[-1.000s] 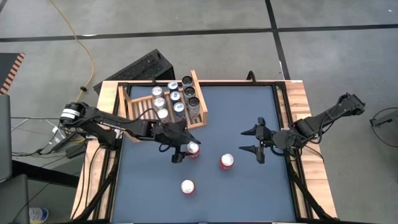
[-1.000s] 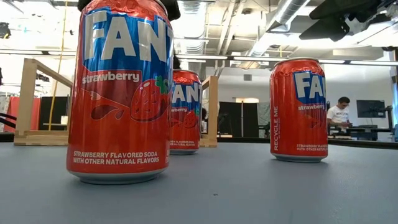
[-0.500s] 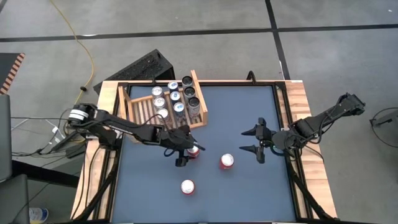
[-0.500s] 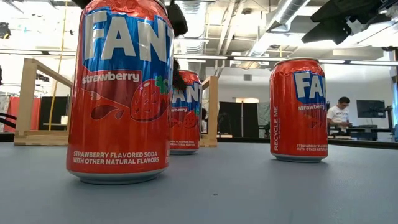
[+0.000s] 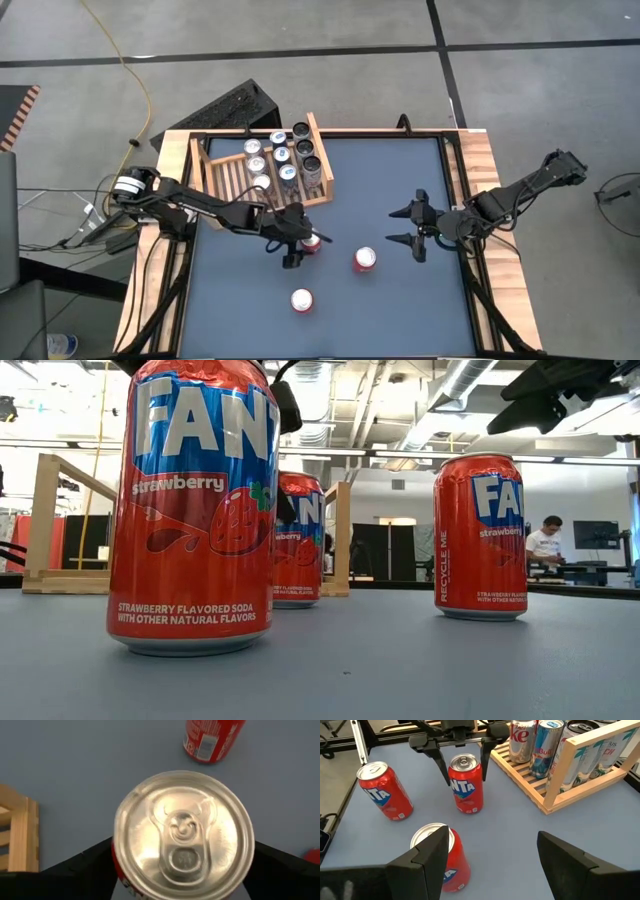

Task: Place canned beverage on shelf
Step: Put the top left red soda can on the shelf

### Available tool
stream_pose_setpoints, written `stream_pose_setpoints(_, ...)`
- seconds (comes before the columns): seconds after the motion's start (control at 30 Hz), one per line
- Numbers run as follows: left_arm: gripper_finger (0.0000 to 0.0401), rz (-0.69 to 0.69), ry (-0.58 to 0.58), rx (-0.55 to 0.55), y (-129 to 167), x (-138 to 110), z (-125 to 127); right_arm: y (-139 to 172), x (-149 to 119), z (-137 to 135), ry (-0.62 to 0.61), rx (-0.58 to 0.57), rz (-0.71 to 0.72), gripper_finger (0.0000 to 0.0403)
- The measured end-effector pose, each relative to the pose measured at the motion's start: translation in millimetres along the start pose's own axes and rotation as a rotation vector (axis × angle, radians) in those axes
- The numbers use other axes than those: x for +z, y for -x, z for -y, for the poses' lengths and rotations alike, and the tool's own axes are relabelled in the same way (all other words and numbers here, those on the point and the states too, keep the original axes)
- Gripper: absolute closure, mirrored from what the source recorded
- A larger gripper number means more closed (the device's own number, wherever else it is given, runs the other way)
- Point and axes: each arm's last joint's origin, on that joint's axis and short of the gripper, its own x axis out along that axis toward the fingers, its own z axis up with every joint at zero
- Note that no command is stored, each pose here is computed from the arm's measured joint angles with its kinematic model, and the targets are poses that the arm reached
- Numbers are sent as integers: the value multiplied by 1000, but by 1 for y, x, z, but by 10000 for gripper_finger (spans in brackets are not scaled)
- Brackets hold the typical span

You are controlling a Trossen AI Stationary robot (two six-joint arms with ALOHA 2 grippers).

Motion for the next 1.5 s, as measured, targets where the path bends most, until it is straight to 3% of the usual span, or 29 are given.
stream_pose_setpoints(0.17,118,20,2,-2,0,2,0,0,0,0,1,0,0,127)
stream_pose_setpoints(0.47,118,25,13,21,0,2,0,0,0,0,2,-1,-1,127)
stream_pose_setpoints(0.67,118,41,81,20,5,5,0,0,-1,0,7,-4,-8,127)
stream_pose_setpoints(0.87,118,57,92,8,35,14,5,0,-2,1,11,-7,-14,127)
stream_pose_setpoints(1.27,118,103,173,53,128,15,20,0,-2,1,6,-9,-18,127)
stream_pose_setpoints(1.5,118,-41,148,35,135,-4,37,0,-2,1,5,-11,-17,127)
